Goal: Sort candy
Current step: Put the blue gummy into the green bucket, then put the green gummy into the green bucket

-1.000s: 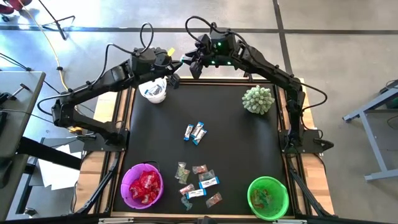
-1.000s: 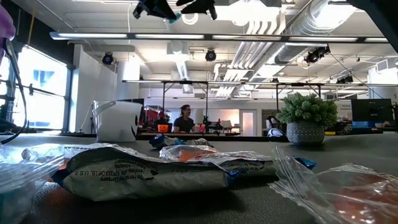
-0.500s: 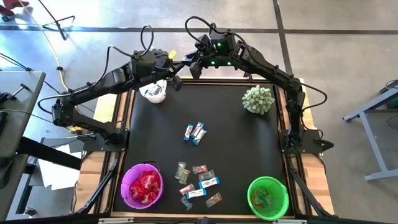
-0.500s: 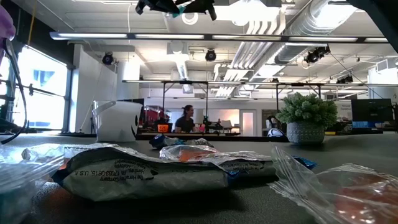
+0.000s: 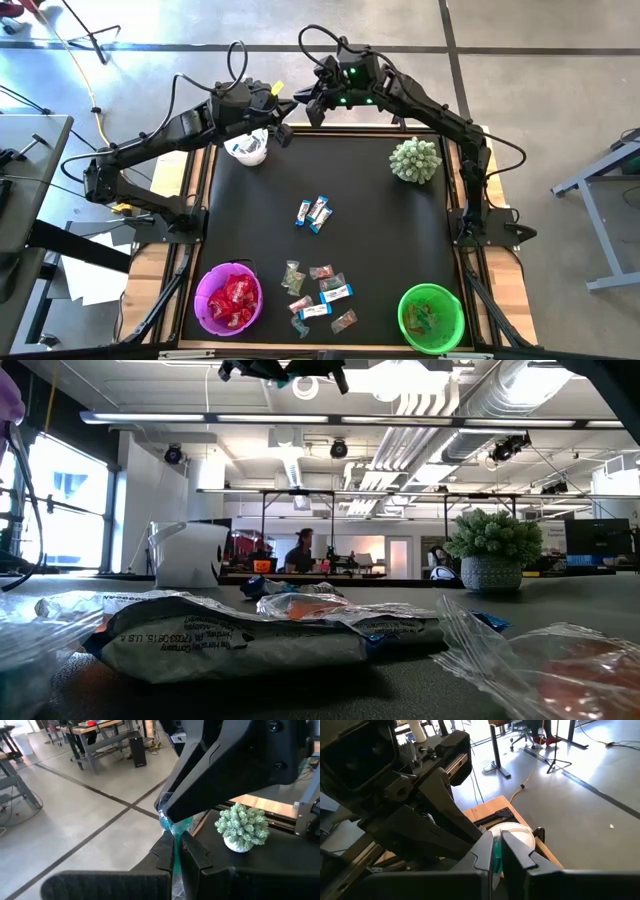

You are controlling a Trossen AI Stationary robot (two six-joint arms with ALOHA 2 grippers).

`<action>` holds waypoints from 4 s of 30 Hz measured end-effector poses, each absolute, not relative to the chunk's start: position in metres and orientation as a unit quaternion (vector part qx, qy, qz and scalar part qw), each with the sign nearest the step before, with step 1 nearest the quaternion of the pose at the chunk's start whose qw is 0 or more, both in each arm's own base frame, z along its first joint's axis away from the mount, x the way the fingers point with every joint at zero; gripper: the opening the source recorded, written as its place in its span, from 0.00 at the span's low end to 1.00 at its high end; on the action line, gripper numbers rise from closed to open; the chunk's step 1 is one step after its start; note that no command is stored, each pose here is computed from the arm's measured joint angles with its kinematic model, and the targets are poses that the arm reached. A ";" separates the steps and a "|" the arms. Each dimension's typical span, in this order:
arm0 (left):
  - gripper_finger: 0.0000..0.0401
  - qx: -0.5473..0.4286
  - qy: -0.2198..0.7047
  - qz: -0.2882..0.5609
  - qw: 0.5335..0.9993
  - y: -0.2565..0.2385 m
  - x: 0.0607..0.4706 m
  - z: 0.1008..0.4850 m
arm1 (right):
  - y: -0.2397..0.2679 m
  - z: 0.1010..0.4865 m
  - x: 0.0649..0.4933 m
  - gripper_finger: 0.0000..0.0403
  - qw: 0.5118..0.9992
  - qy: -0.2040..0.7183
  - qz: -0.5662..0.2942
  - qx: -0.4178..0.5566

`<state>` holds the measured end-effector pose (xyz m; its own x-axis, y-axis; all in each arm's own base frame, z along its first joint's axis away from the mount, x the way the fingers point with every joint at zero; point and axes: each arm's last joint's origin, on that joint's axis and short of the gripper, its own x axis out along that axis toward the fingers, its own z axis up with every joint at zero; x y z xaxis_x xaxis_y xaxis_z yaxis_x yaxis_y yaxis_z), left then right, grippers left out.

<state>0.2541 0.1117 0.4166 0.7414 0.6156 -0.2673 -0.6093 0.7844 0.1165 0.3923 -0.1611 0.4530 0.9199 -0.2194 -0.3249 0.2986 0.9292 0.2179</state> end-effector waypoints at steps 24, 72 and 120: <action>0.27 0.033 0.201 0.267 0.942 0.100 0.250 0.411 | -0.177 0.443 0.378 0.00 0.953 0.210 -0.165 0.143; 0.28 -0.167 0.185 0.350 0.903 0.100 0.239 0.404 | 0.184 0.374 0.152 0.03 0.676 0.592 -0.143 0.416; 0.28 -0.237 0.551 -0.029 0.800 -0.085 0.265 0.271 | 0.181 0.293 0.172 0.33 0.701 0.661 -0.041 0.264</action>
<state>0.2646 -0.0851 0.2708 0.3919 -0.3069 -0.8673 -0.2150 0.8861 -0.4107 0.1719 0.1808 0.2932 0.1231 0.2920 -0.9485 0.4066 0.8570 0.3166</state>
